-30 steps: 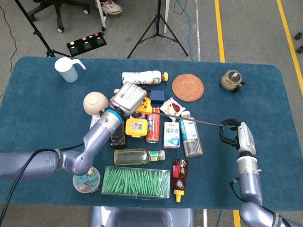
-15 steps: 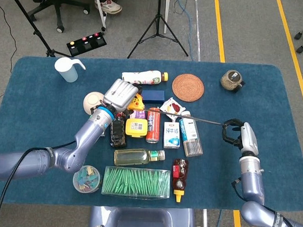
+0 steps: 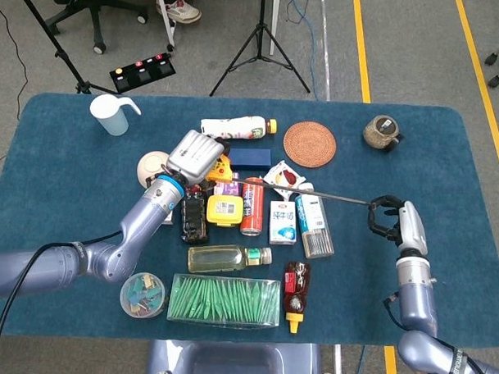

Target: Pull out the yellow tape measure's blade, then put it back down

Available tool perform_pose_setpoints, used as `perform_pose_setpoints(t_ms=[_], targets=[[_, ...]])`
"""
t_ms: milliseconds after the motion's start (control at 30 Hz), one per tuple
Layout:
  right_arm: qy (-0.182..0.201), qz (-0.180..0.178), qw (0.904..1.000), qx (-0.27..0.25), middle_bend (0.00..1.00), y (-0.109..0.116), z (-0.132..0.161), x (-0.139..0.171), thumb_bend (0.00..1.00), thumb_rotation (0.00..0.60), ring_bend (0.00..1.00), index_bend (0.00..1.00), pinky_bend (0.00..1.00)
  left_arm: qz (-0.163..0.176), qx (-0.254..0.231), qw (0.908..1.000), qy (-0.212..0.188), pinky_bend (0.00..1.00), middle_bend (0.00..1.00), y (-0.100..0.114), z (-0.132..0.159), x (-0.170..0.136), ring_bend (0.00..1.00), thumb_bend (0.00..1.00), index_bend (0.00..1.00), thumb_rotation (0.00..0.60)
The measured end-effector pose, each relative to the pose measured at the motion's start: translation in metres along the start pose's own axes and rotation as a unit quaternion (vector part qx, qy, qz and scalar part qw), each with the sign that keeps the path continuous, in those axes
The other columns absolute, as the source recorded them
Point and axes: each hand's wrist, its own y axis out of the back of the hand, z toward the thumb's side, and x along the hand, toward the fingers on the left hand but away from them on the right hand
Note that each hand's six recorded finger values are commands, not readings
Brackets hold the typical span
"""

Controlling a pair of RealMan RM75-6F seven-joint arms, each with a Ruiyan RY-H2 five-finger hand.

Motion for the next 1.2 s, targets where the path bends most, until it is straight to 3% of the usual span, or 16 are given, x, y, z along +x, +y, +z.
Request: perform_pose_setpoints(t_ms=[967, 1200], targets=[[0.020, 0.015, 0.9996, -0.010, 0.36, -0.011, 0.013, 0.003, 0.64, 0.600, 0.28, 0.69, 0.28, 0.004, -0.010, 0.9996, -0.025, 0.54, 0.44, 0.004, 0.029, 0.003, 0.44, 0.27, 0.55, 0.600], [0.034, 0.013, 0.9991, -0.022, 0.35, -0.012, 0.016, 0.004, 0.57, 0.600, 0.28, 0.66, 0.28, 0.004, -0.019, 0.9995, -0.025, 0.54, 0.44, 0.006, 0.027, -0.002, 0.44, 0.27, 0.55, 0.600]])
